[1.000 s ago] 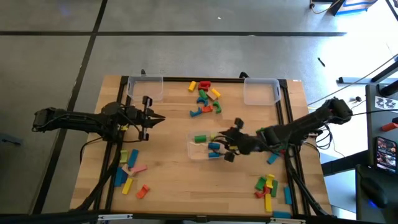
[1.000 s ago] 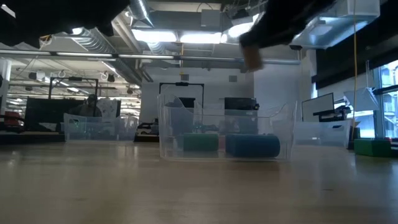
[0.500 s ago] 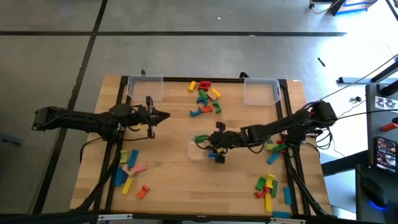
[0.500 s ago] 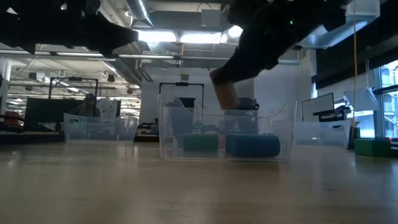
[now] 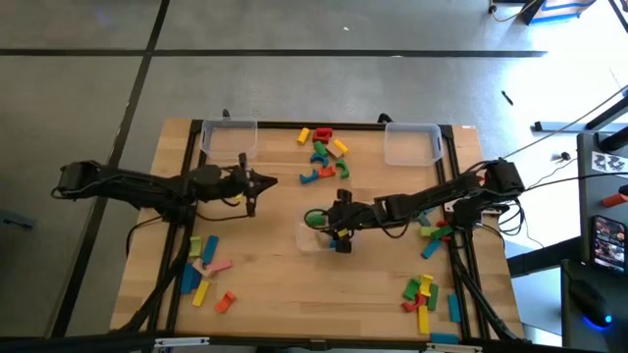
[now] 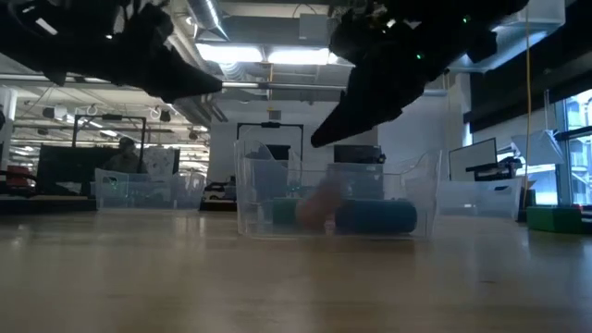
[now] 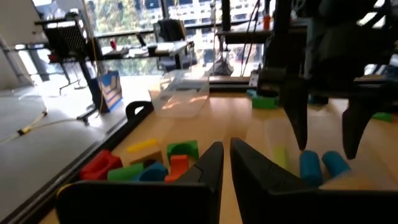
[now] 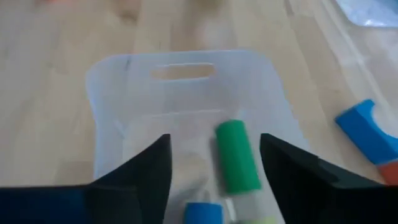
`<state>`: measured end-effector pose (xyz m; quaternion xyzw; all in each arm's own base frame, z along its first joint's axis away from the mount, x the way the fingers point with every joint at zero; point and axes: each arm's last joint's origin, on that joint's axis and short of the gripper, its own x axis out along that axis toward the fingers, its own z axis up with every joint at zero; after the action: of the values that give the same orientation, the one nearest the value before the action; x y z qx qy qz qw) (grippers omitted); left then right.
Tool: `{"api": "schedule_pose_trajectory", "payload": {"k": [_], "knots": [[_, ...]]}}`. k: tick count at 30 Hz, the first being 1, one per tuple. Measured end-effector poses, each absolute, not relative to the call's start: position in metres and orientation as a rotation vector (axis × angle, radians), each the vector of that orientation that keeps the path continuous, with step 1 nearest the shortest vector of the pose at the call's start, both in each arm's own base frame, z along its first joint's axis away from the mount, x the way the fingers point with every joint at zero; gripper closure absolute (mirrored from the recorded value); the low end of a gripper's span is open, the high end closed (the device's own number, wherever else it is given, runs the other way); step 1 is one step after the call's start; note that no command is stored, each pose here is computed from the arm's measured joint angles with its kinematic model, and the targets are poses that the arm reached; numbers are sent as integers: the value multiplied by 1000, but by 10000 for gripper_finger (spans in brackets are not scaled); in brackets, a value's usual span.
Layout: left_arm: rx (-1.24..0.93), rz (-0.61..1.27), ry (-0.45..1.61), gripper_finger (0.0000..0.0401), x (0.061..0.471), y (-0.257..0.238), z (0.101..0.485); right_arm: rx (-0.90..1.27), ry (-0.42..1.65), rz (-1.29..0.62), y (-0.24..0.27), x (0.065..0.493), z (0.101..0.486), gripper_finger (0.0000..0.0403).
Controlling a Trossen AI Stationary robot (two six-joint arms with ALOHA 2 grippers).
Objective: Sort blocks by size
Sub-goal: Put the yellow cylindrical block into the bottom transparent bin
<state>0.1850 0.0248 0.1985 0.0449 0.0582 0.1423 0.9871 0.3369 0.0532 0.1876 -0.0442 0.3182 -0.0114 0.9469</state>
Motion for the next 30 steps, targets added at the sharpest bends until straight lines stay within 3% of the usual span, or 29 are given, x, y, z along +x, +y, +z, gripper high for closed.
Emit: {"api": "schedule_pose_trajectory", "payload": {"k": [4,11,22,26,30], "knots": [[86,304,153,377,196,27,197,-141,690,-10,53,324,200,135],[99,440,236,377,233,36,208,-177,694,-25,48,288,205,130],[-76,681,510,375,280,95,220,-56,483,-119,34,221,202,130],[-122,760,531,347,281,122,222,5,425,-130,31,206,193,130],[-244,786,560,286,278,150,210,37,401,-133,30,201,184,129]]}}
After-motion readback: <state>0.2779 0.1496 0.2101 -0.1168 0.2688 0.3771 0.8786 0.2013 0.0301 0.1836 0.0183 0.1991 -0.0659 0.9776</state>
